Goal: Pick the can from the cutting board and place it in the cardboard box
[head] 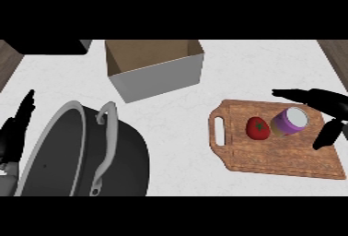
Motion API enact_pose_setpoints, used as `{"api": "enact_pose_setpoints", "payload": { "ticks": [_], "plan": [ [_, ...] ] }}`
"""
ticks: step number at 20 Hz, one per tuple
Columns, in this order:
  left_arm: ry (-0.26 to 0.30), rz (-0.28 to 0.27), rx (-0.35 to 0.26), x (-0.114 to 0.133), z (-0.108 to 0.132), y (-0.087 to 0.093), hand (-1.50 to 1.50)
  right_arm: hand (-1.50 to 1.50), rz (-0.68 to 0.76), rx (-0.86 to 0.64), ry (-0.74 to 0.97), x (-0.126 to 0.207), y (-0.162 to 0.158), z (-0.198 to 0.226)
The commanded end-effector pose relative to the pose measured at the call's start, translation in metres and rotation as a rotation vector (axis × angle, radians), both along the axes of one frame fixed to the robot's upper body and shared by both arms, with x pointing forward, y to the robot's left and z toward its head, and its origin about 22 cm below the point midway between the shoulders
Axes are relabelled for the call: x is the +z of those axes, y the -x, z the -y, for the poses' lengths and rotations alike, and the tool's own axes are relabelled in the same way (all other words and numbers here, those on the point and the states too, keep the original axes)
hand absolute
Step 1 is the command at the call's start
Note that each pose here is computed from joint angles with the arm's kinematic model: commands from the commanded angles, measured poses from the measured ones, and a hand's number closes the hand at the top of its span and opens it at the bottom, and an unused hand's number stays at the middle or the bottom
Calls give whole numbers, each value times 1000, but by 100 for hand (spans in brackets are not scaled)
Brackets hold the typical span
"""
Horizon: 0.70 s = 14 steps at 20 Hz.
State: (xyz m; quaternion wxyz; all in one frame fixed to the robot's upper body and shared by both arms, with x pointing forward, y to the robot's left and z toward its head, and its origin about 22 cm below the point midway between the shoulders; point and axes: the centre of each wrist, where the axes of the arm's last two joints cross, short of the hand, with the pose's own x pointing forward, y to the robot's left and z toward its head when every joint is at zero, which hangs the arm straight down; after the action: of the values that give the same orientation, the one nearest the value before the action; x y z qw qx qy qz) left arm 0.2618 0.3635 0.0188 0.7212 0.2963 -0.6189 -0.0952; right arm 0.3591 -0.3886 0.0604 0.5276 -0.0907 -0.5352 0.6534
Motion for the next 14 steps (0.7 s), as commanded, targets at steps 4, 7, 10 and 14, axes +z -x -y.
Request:
{"api": "enact_pose_setpoints", "payload": {
  "ticks": [4, 7, 10, 14],
  "plan": [
    [3, -8, 10, -15, 16, 8, 0, -150, -38, 91, -45, 16, 13, -9],
    [-2, -6, -1, 1, 5, -4, 0, -150, -55, 67, 23, 7, 18, -31],
    [12, -12, 2, 0, -6, 2, 0, -150, -55, 36, 77, 7, 22, -20],
    [7, -1, -3, -4, 5, 2, 0, -150, -97, -4, 115, -16, 23, -37]
  ]
}}
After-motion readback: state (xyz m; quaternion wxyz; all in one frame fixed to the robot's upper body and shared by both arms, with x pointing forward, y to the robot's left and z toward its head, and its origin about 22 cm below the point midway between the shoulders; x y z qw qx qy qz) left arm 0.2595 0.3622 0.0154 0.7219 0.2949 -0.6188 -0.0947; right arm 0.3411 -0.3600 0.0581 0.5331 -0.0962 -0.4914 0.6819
